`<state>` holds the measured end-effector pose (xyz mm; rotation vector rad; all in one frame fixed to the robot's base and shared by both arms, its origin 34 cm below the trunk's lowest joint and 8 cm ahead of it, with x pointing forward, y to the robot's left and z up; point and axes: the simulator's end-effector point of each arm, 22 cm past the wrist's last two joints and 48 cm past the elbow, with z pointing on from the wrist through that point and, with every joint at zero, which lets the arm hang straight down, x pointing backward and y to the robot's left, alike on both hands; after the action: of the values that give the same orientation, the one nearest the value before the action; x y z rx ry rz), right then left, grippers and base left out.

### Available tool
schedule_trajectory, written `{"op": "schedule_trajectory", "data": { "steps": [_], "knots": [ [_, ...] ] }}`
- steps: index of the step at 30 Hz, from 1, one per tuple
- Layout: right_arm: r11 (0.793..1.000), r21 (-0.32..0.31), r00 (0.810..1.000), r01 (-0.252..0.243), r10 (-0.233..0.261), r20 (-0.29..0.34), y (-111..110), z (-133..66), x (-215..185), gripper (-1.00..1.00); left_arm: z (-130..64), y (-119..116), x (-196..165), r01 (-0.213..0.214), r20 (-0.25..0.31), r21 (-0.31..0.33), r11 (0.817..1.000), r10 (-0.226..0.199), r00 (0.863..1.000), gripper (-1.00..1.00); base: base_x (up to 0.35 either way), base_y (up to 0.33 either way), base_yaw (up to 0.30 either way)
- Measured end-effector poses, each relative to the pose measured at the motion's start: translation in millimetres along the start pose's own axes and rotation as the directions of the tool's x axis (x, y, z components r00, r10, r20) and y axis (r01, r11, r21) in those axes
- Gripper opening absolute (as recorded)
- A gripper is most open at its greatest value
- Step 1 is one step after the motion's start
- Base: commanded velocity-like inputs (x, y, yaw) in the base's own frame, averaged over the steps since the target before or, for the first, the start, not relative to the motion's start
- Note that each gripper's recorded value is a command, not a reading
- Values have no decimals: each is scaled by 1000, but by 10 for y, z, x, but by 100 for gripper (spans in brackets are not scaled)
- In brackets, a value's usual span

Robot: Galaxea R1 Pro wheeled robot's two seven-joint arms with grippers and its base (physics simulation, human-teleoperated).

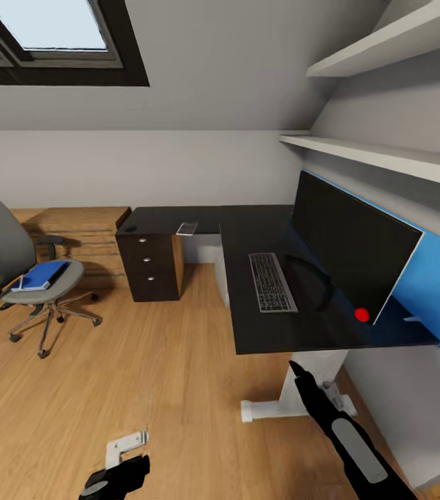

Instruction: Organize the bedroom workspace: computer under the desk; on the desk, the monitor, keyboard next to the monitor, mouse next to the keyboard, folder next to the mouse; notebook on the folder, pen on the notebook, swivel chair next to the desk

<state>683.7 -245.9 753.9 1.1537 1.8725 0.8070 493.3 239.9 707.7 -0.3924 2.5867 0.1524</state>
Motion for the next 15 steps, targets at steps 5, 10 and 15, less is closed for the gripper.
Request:
{"op": "schedule_trajectory", "data": {
  "steps": [5, 10, 15],
  "knots": [
    [988, 24, 988, 154, -153, -16, -132, -28, 142, 100, 244, 371, 484, -57, -97, -81, 995, 49, 994, 100, -334, 0, 0],
    [944, 164, 957, 286, -275, -88, -929, -180, 364, 100, 408, 620, 668, -9, -54, -143, 990, 1, 999, 100, -311, 85, 0],
    [874, 302, 924, 382, -367, -105, -1680, -401, 348, 100, 515, 849, 991, 4, -57, -200, 980, -16, 998, 100, -244, 217, 0]
  ]
}}
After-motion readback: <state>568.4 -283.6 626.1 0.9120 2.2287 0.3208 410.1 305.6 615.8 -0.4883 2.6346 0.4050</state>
